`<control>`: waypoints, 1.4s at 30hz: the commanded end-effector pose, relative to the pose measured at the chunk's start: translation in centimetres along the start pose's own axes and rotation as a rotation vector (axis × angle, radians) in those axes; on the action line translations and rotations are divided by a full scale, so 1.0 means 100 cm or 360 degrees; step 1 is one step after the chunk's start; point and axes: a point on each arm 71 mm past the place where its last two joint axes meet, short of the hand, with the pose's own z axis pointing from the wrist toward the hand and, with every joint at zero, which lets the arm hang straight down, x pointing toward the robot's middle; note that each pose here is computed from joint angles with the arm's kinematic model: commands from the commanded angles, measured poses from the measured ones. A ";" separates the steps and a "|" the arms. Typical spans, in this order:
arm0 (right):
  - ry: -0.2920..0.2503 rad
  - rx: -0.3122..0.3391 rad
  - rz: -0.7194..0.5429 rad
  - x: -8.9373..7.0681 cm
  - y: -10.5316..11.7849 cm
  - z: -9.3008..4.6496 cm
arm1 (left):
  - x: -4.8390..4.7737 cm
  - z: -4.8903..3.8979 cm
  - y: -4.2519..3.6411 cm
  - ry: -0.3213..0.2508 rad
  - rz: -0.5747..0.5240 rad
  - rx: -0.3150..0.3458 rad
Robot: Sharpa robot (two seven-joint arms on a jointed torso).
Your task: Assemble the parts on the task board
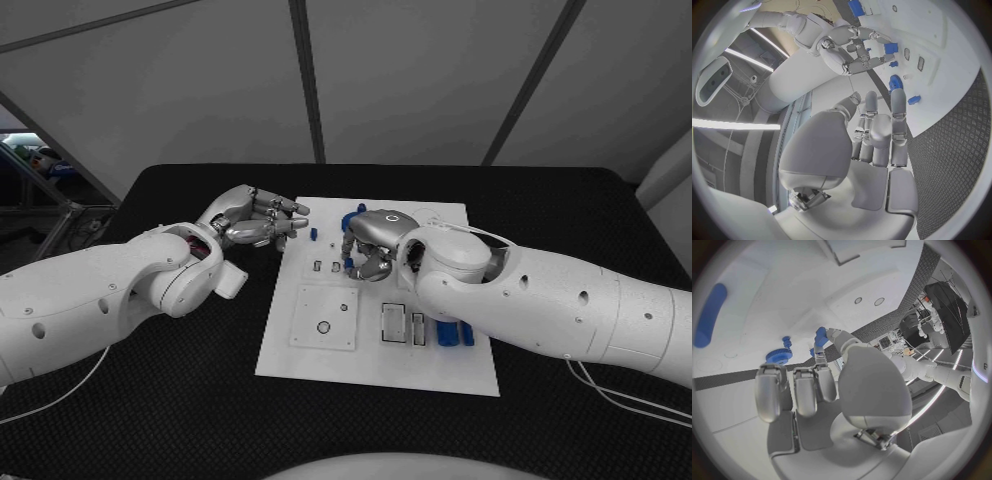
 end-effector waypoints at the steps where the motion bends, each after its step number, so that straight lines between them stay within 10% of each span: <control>1: -0.0005 0.0014 -0.0053 -0.001 0.000 0.001 | -0.0009 0.0003 -0.0024 -0.0021 -0.0035 0.0022; 42: 0.0054 0.0017 -0.0087 0.005 0.004 0.011 | 0.0020 0.0019 -0.0029 0.0011 -0.0045 0.0022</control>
